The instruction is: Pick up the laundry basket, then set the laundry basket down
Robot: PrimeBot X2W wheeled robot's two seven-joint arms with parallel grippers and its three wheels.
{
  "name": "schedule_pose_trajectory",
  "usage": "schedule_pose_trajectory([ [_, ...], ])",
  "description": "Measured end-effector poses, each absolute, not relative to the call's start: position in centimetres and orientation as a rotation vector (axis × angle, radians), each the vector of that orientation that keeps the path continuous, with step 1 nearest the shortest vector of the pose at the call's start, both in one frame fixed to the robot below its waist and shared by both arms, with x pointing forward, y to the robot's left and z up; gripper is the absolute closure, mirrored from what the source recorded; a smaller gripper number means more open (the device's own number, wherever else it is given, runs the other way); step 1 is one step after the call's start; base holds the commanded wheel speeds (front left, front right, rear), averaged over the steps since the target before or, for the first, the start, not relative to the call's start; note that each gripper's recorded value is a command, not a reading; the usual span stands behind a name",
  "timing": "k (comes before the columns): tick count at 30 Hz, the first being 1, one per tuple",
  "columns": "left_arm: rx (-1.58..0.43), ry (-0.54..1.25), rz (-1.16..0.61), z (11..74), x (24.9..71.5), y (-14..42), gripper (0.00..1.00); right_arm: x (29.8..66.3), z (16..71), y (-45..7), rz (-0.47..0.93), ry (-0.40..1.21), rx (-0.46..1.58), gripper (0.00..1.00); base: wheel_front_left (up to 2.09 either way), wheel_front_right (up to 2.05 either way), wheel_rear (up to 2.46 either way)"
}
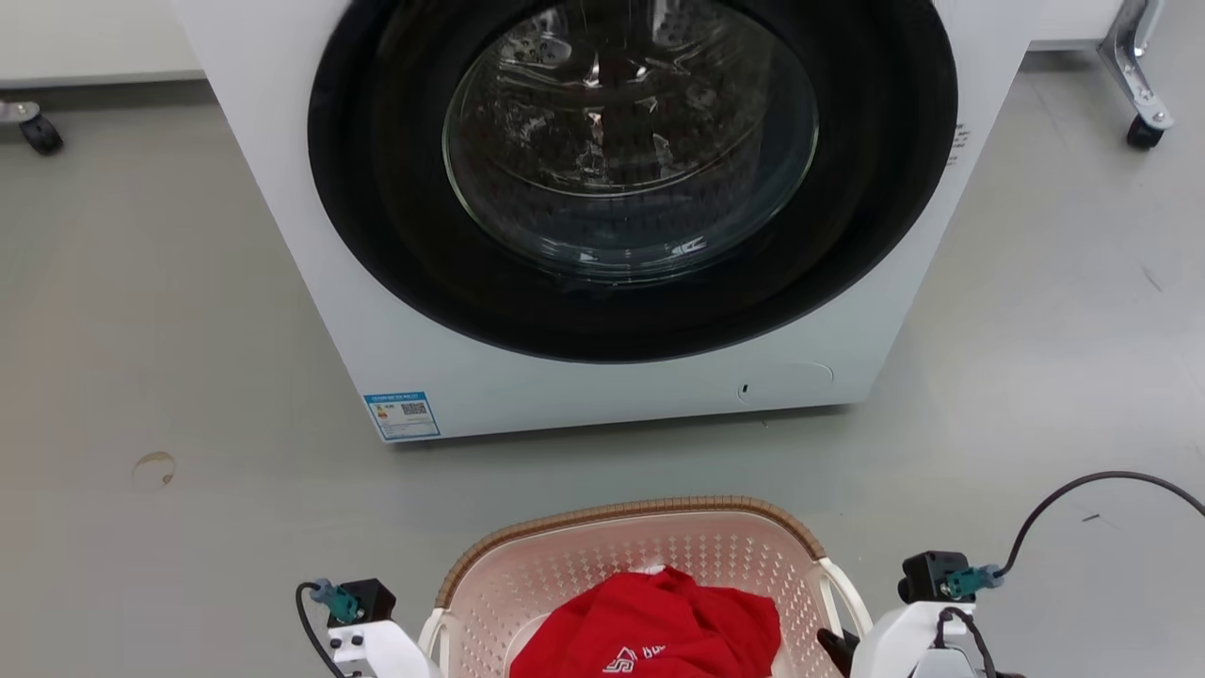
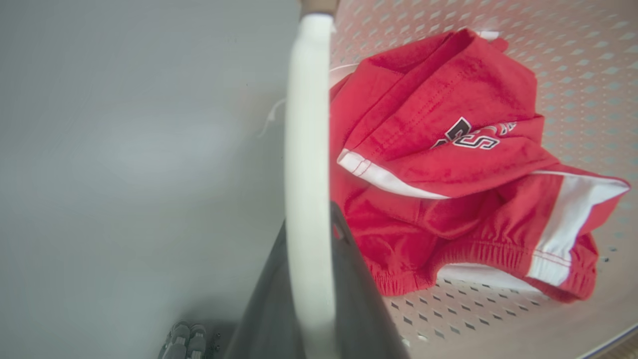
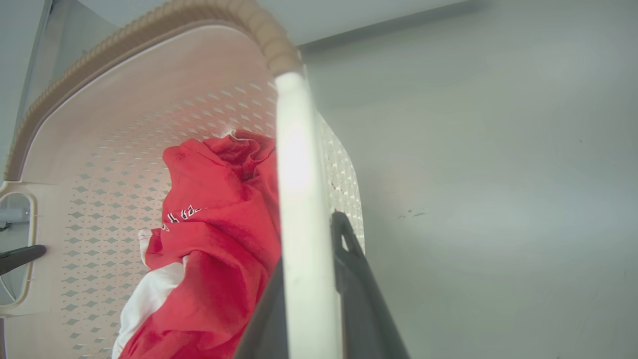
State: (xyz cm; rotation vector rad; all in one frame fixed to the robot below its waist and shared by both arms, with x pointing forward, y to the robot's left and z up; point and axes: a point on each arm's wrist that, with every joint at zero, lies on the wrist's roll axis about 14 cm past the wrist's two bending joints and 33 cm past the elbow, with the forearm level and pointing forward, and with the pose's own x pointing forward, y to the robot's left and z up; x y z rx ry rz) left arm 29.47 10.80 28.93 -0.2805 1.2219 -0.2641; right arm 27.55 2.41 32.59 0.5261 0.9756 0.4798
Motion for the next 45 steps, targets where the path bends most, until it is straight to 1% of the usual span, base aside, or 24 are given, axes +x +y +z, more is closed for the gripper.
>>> schedule_pose_trajectory([
  [4, -0.281, 1.221, -0.261, 29.3, 28.7, 11.0, 1.0, 26.6, 32.9, 2.6, 0.487, 0.976, 0.525, 1.0, 0.0, 0.0, 0.0],
  [14, -0.296, 1.238, -0.24, 29.1, 28.2, 11.6, 1.0, 26.1, 32.6, 3.2, 0.503, 0.997, 0.523, 1.0, 0.0, 0.0, 0.0],
  [45, -0.299, 1.219, -0.23, 29.3, 28.4, 11.9, 1.0, 26.0, 32.5, 3.4, 0.51, 1.003, 0.519, 1.0, 0.0, 0.0, 0.0],
])
